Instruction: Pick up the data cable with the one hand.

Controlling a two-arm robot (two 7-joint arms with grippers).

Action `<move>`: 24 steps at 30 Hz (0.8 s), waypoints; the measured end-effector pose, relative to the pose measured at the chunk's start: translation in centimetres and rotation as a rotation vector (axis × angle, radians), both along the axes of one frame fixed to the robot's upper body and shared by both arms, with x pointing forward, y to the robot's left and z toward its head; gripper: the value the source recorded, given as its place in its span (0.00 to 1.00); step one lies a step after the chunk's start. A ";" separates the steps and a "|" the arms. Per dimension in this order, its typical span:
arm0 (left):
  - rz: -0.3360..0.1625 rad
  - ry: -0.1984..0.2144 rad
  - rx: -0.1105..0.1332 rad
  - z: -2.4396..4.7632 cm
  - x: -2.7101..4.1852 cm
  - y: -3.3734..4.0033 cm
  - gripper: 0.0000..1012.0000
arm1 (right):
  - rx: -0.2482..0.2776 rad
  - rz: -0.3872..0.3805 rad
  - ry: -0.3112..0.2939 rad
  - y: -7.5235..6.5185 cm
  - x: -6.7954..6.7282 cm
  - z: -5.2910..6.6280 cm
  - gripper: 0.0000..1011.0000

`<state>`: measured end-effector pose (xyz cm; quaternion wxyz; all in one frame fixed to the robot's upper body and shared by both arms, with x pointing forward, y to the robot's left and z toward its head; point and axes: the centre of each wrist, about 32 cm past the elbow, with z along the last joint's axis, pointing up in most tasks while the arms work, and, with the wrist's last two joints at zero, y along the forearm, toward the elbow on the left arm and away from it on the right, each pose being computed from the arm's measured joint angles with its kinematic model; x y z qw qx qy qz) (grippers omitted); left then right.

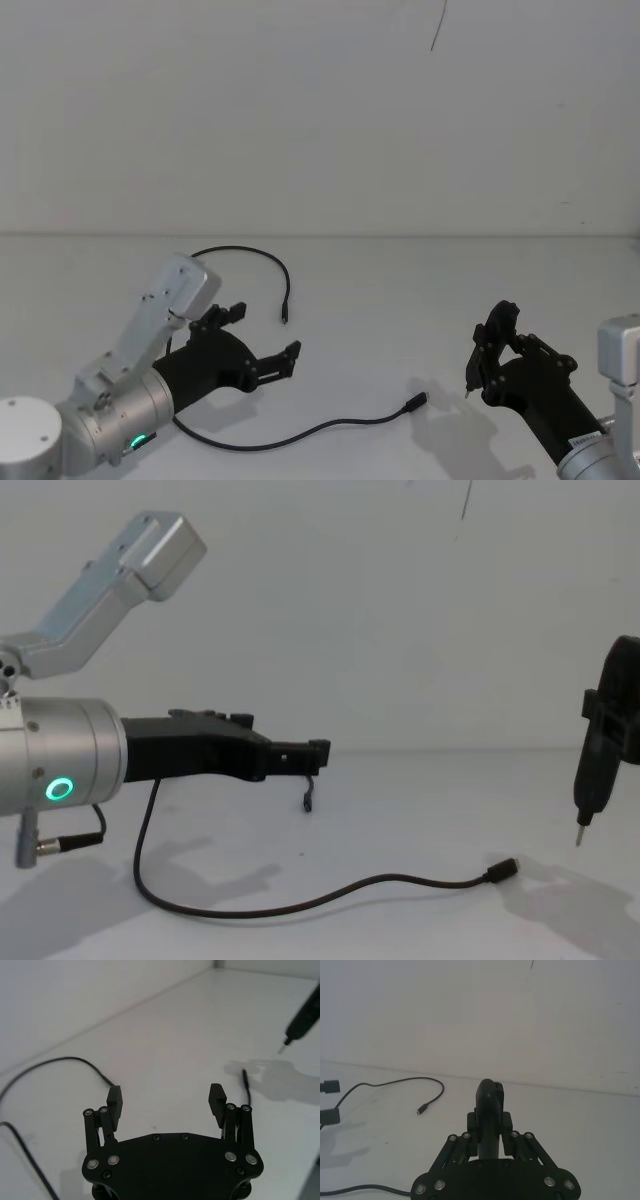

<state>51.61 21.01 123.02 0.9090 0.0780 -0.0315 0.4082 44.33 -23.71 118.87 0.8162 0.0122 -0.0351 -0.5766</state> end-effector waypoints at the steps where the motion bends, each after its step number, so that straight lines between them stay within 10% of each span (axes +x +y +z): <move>1: -0.020 0.020 0.003 0.19 0.24 0.20 0.99 | 0.000 0.000 0.000 0.0 0.0 0.0 0.26; 13: -0.201 0.171 0.054 1.34 3.21 1.12 0.99 | 0.000 0.000 0.000 0.0 0.0 0.0 0.26; 24: -0.317 0.205 0.128 1.95 5.82 0.17 0.99 | 0.000 0.000 0.000 0.0 0.0 0.0 0.26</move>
